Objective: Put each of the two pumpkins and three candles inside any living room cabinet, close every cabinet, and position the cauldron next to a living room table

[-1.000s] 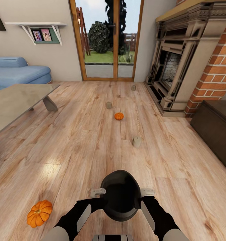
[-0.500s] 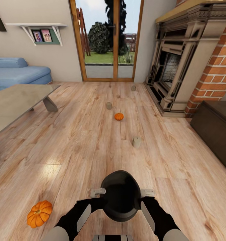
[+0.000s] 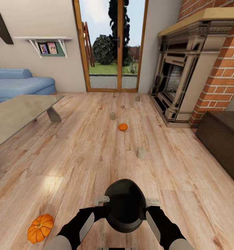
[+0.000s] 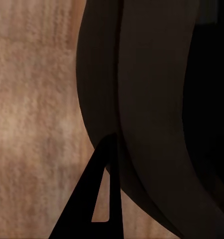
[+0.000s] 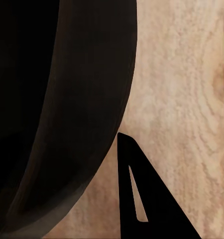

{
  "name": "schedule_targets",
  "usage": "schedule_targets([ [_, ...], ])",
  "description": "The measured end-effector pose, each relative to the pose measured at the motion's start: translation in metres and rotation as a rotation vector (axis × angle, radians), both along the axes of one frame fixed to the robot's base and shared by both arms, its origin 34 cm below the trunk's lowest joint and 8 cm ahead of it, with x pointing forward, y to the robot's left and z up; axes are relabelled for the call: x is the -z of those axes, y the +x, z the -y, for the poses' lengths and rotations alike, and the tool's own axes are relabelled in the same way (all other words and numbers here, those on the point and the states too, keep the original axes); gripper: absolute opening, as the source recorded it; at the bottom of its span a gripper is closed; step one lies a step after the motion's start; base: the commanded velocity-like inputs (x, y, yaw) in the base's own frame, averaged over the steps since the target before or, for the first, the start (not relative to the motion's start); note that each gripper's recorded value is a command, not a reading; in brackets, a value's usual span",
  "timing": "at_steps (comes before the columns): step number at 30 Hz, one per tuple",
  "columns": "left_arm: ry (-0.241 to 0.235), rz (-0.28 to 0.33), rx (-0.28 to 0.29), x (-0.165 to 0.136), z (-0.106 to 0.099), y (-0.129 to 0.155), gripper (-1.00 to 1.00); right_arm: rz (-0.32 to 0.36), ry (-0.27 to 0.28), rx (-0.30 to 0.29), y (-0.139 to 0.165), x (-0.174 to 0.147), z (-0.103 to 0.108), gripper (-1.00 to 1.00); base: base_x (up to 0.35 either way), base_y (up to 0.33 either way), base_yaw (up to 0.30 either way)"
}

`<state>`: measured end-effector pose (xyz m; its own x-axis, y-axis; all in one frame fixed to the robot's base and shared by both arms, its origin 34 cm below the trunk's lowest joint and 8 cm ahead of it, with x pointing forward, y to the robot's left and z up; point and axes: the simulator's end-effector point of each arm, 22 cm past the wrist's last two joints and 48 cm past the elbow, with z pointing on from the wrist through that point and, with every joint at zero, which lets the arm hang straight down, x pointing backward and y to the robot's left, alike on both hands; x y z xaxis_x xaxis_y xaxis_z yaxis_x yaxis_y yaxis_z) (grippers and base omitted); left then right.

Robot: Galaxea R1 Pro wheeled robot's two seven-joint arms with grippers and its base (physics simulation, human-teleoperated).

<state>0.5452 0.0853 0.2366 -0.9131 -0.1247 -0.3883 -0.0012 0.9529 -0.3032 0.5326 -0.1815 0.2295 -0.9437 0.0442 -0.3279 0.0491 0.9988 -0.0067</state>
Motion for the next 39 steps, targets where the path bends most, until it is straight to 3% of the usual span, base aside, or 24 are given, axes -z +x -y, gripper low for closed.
schedule_targets([
  [39, -0.002, 0.169, 0.000, -0.084, 0.001, 0.040, -1.00, 0.169, -0.001, -0.002, 0.041, -0.083, 0.001, -1.00, 0.000, 0.000, 0.000],
])
